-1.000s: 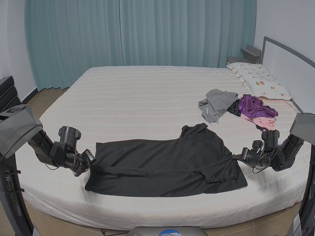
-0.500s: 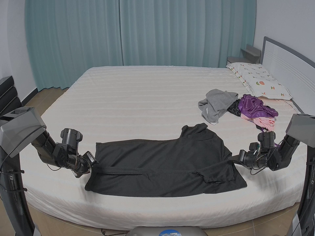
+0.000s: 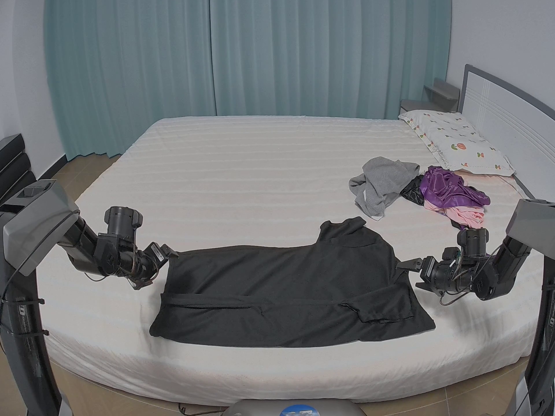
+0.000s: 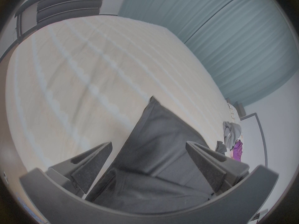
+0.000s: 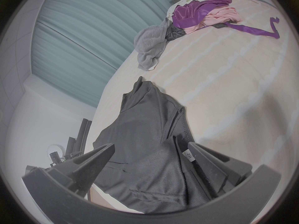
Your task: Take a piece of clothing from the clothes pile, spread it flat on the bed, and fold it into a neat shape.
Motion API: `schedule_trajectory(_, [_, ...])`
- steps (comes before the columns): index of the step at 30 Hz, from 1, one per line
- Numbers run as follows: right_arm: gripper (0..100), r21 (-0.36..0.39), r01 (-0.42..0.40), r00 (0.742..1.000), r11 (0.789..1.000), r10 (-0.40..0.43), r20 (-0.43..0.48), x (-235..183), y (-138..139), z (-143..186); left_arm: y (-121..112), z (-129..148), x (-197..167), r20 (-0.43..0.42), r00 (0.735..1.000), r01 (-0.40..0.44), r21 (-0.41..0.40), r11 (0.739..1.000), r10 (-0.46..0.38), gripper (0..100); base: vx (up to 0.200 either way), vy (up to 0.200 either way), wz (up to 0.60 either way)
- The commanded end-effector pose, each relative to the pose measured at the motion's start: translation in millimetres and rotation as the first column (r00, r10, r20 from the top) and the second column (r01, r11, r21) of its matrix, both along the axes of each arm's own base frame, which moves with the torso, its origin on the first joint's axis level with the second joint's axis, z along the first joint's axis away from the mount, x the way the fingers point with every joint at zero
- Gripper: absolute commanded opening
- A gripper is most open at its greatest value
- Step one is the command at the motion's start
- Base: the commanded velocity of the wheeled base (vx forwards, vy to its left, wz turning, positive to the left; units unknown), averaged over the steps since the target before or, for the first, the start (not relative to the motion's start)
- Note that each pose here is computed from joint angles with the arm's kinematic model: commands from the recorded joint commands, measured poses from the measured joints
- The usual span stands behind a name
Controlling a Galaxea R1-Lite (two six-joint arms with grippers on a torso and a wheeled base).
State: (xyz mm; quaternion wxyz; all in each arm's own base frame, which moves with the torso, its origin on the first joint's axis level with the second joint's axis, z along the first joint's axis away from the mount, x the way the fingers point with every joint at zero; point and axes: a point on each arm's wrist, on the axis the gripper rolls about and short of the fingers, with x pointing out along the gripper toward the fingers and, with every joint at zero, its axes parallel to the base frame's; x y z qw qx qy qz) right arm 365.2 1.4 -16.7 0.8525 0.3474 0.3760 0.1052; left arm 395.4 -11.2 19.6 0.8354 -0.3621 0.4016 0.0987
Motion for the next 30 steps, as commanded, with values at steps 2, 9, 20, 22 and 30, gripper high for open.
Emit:
schedule_trajectory(2, [100, 0.024, 0.010, 1.000, 1.000, -0.010, -0.002, -2.5, 3.4, -3.0, -0.1, -11.2, 34.8, 0.053, 0.998, 0.019, 0.010, 1.000, -0.019, 100, 0.000, 0.000, 0.00])
schedule_trajectory(9, [100, 0.021, -0.012, 0.999, 1.000, 0.013, -0.032, -5.1, 12.2, -12.9, -8.7, -46.8, 71.5, 0.083, 0.994, 0.061, 0.037, 0.997, -0.063, 100, 0.000, 0.000, 0.00])
schedule_trajectory(20, [100, 0.022, -0.001, 0.999, 1.000, 0.002, -0.040, -6.5, 7.8, -13.9, 1.2, -64.3, 96.5, 0.140, 0.987, 0.072, 0.092, 0.993, -0.084, 100, 0.000, 0.000, 0.00])
schedule_trajectory(22, [100, 0.022, -0.001, 0.999, 1.000, 0.002, -0.040, -6.5, 7.8, -13.9, 2.7, -64.4, 100.8, 0.153, 0.985, 0.063, 0.095, 0.994, -0.077, 100, 0.000, 0.000, 0.00])
schedule_trajectory(30, [100, 0.021, -0.002, 0.999, 1.000, 0.003, -0.042, -7.3, 7.8, -14.4, 5.3, -70.4, 112.0, 0.213, 0.976, 0.007, 0.119, 0.993, -0.032, 100, 0.000, 0.000, 0.00])
